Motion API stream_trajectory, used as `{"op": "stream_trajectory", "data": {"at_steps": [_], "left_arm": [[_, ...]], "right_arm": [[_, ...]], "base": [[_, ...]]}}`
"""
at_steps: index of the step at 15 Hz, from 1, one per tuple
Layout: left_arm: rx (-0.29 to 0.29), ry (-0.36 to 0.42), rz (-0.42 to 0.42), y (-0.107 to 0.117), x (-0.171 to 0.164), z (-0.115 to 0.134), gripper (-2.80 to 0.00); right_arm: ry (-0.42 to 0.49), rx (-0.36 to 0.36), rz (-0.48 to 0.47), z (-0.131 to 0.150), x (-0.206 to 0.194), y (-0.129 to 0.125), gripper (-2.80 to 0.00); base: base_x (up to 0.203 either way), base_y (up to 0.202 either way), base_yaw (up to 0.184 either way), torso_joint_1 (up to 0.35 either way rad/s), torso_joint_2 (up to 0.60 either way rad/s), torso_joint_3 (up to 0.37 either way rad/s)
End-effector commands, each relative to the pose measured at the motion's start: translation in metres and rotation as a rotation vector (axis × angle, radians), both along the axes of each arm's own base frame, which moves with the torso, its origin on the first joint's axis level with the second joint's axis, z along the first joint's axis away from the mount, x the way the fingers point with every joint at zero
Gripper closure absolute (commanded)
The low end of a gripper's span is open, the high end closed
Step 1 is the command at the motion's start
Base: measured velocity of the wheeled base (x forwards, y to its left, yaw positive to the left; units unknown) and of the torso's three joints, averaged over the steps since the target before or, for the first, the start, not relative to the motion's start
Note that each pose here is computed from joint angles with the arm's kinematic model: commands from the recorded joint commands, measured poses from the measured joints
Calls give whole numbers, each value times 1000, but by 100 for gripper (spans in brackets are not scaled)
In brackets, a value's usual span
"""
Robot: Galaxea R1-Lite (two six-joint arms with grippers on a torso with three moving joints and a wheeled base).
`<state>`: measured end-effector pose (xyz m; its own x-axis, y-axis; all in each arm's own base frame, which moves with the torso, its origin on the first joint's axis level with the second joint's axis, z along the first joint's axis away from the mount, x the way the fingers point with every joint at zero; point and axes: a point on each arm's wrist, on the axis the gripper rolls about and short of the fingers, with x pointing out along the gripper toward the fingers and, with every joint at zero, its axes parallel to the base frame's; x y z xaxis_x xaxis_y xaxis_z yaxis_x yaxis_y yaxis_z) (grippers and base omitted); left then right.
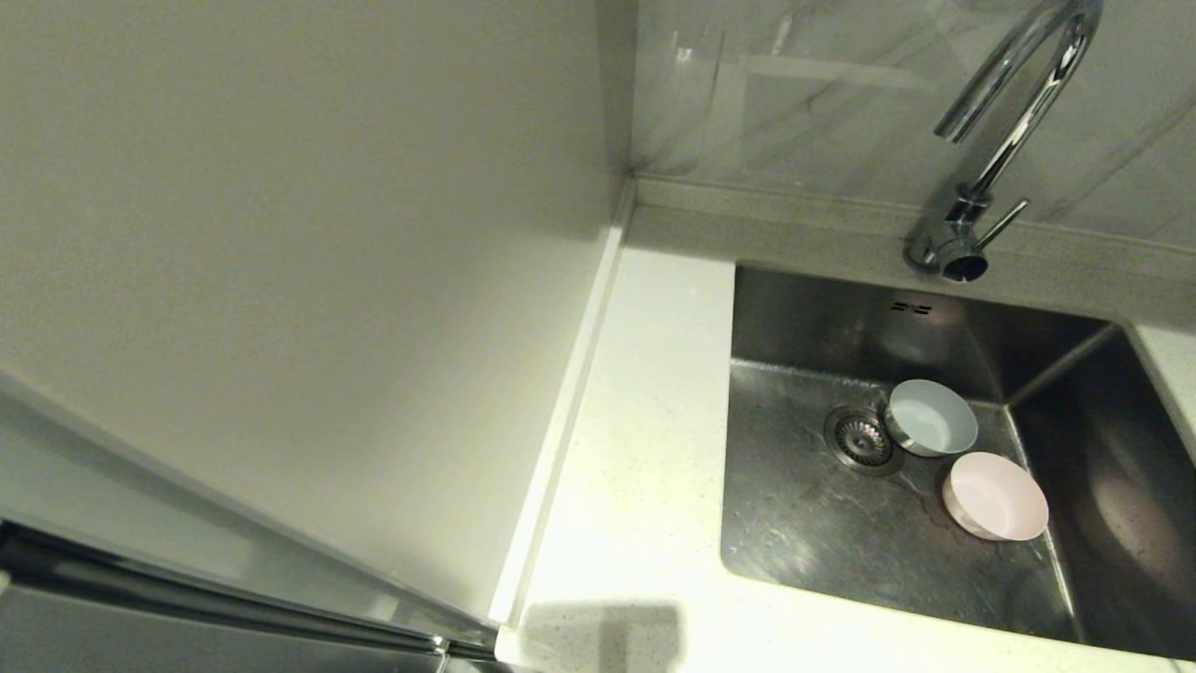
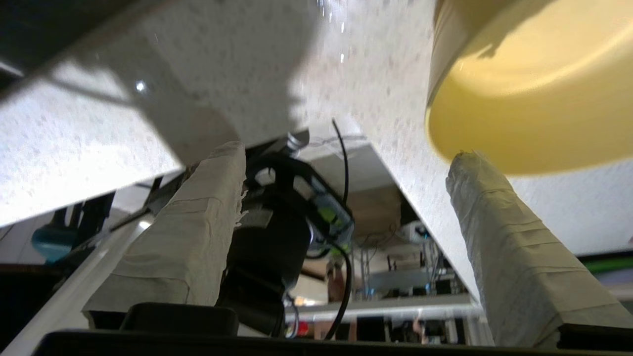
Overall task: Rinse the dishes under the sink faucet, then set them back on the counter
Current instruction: Put a bowl into the sink
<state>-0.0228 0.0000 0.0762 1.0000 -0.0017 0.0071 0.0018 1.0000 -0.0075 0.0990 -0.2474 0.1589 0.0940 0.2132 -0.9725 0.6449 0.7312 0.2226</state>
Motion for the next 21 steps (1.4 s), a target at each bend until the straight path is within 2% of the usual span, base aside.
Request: {"op": "stream_trajectory", "data": {"at_steps": [1,6,10,16,21], "left_arm": [[0,3,0,0,0,-1,0],[0,3,0,0,0,-1,0],[0,3,0,0,0,-1,0],[0,3,0,0,0,-1,0],[0,3,0,0,0,-1,0]], "right_arm": [[-7,-9,4,0,1,-2,-280],[-10,4,1,-4,3,-5,-280],[-59,26,2,-9,9,-16,-280],[-96,-15,18,-11,26,-42,-280],[-86,-20,25,-15,29,-50,-280]], "base": [[0,0,0,0,0,0],[0,0,0,0,0,0],[0,0,0,0,0,0],[0,0,0,0,0,0],[0,0,0,0,0,0]]}}
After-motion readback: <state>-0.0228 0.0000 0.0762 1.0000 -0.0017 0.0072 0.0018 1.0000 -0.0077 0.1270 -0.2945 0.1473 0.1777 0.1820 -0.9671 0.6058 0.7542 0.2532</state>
